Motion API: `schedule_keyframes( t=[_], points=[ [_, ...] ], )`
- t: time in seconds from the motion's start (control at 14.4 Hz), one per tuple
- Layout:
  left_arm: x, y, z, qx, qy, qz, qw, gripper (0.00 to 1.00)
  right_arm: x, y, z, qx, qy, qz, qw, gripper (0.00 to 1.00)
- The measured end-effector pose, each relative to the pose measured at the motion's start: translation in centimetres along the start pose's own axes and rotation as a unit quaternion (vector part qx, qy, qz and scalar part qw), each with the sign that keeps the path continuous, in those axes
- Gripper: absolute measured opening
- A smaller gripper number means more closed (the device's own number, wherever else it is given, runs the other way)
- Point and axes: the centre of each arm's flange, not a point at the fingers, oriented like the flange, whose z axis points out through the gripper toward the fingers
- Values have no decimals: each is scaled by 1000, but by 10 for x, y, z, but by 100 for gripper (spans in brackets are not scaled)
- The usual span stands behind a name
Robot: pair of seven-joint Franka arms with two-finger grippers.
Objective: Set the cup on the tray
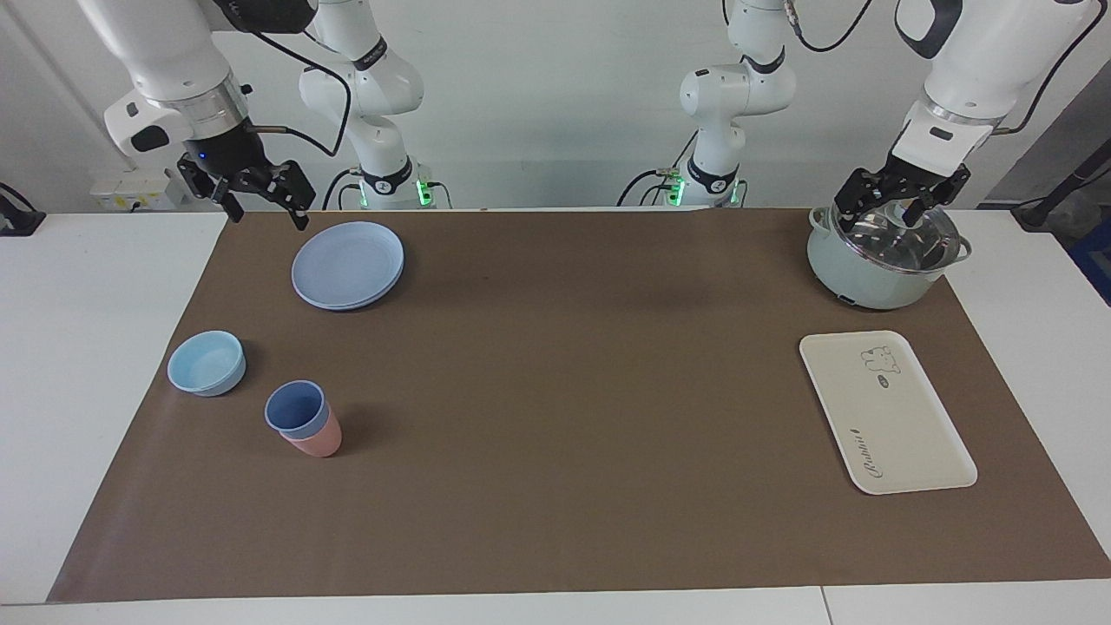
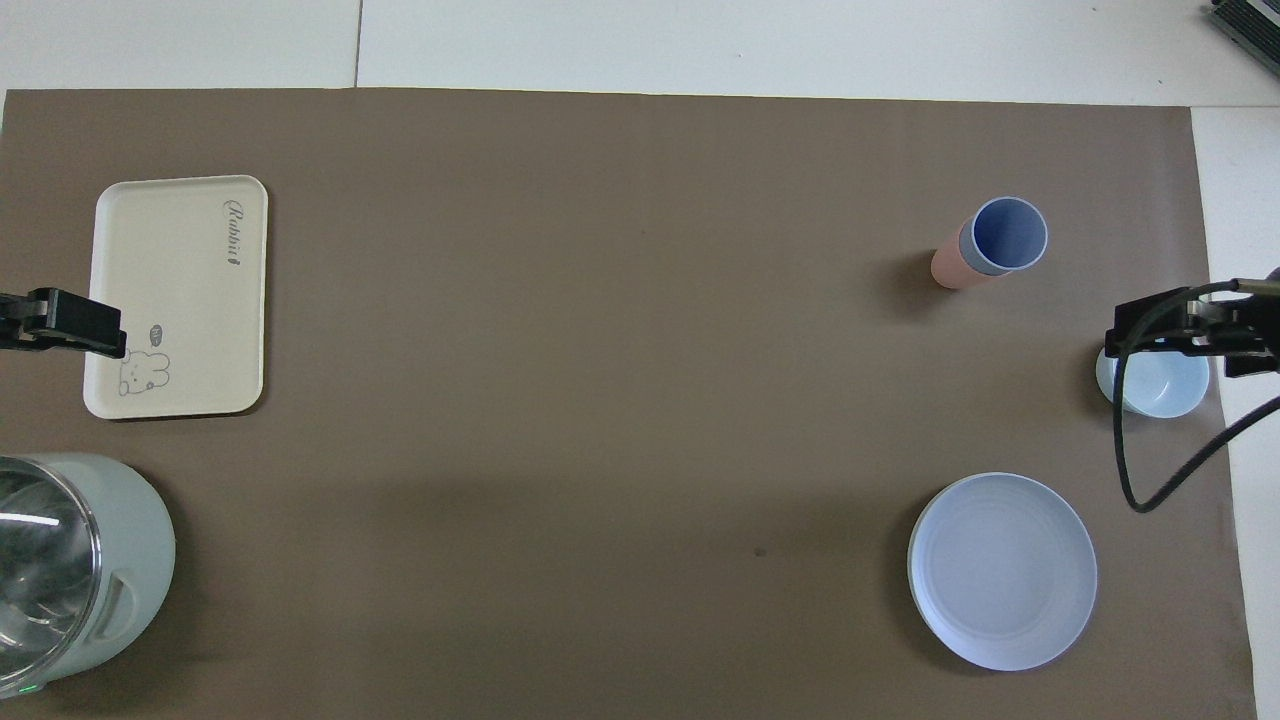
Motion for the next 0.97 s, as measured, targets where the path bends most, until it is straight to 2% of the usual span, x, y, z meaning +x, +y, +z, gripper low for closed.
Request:
schedule_keyframes(
  t=[0.69,0.83,0.97],
  points=[
    [0,0,0,0,0,0,1000,100,0,2,2,0,-2,-1,1000,100],
    [0,0,0,0,0,0,1000,100,2,11,2,0,0,-22,1000,100],
    [0,0,0,0,0,0,1000,100,10,25,7,5,22,-76,997,100]
  ],
)
